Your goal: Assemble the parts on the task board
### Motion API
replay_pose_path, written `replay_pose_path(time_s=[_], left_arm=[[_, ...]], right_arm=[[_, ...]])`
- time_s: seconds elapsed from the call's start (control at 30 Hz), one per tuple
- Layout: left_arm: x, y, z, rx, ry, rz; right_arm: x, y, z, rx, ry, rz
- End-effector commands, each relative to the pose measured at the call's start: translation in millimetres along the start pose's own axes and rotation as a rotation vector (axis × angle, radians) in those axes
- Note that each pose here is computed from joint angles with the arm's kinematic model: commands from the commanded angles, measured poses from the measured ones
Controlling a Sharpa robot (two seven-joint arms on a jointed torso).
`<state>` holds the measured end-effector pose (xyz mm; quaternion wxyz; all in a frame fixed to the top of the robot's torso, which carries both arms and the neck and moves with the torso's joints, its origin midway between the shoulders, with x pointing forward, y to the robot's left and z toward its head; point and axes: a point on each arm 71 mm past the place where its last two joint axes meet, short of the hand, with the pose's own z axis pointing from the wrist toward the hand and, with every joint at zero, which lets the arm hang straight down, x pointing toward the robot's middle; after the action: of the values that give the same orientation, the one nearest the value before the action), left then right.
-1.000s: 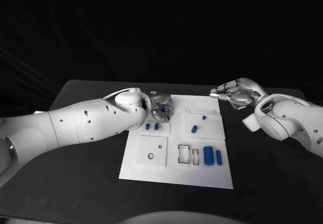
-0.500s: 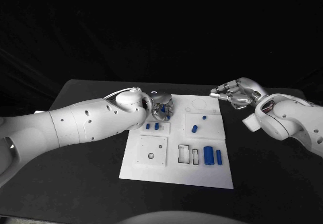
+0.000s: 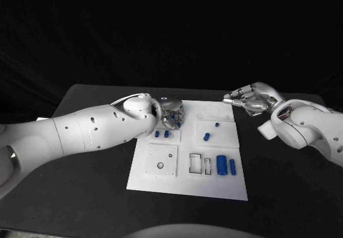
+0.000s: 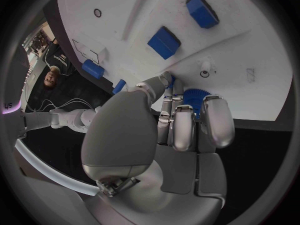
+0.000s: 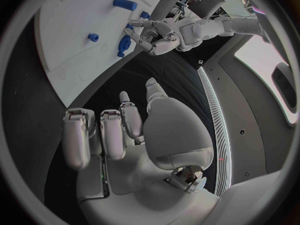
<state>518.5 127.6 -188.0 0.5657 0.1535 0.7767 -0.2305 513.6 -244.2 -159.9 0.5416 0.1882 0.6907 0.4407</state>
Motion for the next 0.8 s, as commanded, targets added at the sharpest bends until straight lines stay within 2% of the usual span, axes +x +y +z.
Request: replay_pose_path(time_s=[0.03,0.47,0.8], left_arm=[[3.3,-1.0,0.0,0.003,0.006,0.005],[-1.6,-4.3,-3.4,0.032,-0.049,-0.032],[-10.5,-0.3,-15.9,0.036,-0.084,-0.087]], right_arm=[[1.6,1,0.1,-0.010,0.012,-0.004],[1.7,1,0.5,-0.013,0.010,-0.004],[1.5,1,0.5,-0.013,0.009,-0.004]])
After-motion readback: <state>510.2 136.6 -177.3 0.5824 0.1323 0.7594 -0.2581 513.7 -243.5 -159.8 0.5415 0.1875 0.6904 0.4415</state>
